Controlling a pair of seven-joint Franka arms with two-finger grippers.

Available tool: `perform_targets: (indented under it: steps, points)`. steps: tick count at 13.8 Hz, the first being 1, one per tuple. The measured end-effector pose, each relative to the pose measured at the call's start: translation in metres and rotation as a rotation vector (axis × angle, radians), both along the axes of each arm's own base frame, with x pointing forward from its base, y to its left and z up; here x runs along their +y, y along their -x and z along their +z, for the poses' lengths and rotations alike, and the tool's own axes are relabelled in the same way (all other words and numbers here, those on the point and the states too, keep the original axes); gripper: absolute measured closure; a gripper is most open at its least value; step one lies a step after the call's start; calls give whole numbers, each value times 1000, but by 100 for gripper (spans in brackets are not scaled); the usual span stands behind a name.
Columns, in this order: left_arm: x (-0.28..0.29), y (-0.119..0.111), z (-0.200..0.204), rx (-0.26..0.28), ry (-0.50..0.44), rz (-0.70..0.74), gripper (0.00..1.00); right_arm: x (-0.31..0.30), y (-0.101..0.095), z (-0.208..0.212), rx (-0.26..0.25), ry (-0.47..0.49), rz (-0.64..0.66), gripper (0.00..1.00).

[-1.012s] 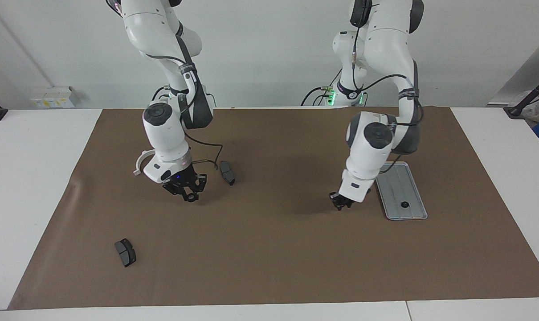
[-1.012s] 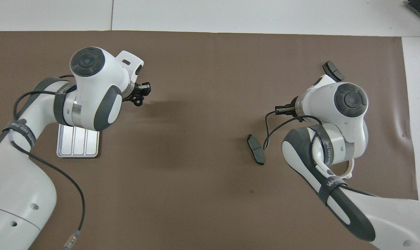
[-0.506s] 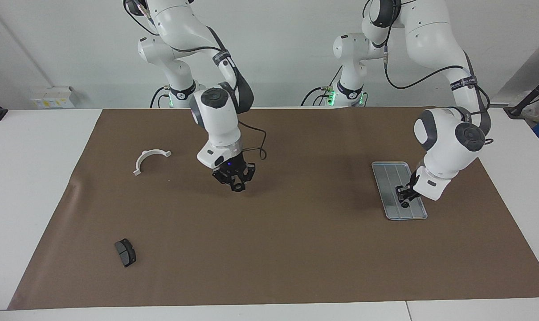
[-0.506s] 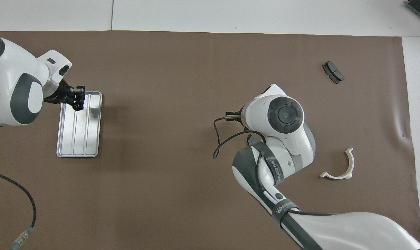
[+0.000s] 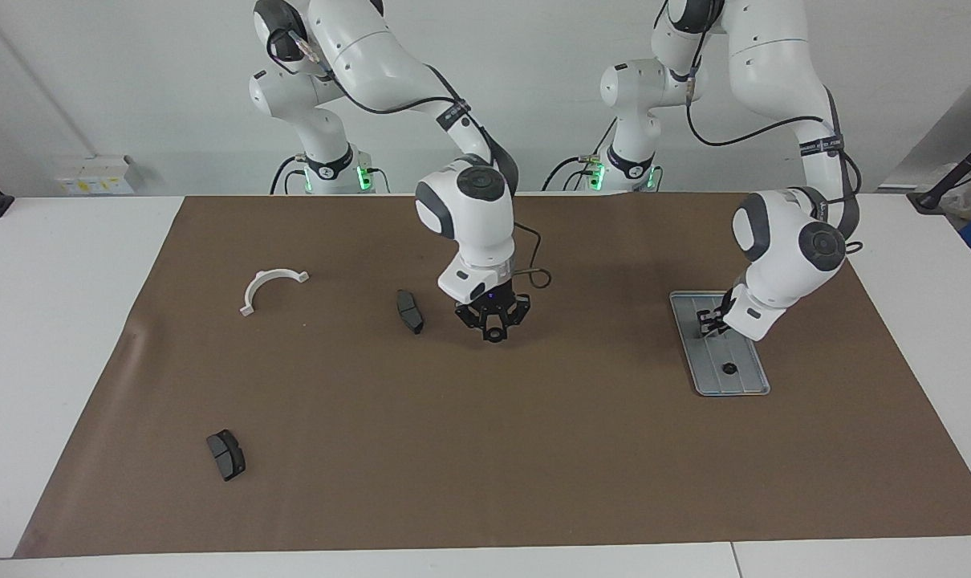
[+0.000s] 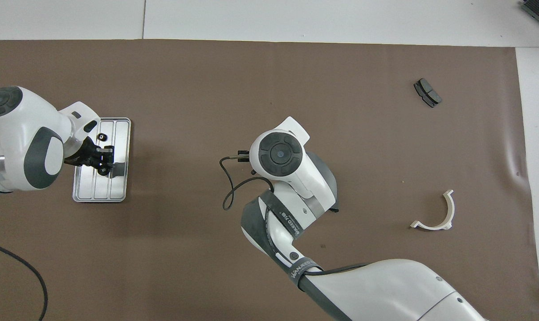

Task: Pick bearing gear from pile to tray

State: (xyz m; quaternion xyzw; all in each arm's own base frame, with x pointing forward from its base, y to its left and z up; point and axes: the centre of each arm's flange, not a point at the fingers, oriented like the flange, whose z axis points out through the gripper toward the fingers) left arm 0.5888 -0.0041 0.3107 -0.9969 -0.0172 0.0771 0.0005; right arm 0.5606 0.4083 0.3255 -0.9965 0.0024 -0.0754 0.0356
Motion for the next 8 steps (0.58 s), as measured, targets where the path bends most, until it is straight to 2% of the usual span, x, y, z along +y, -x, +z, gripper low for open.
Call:
perform_targets:
  steps: [2,4,6,7,8]
  points:
    - [-4,1,0,-12,1,-6,67,16,7,-21,18,13,19,65]
    - [-4,-2,3,-41,2,-6,54,17,7,-26,22,20,22,65]
    - [-4,-6,6,-78,2,-6,50,15,5,-26,20,21,19,51]
    - [-5,-9,8,-99,4,-6,36,15,5,-26,20,22,18,36]
    - [-8,-12,12,-120,15,5,33,14,4,-26,19,22,18,26]
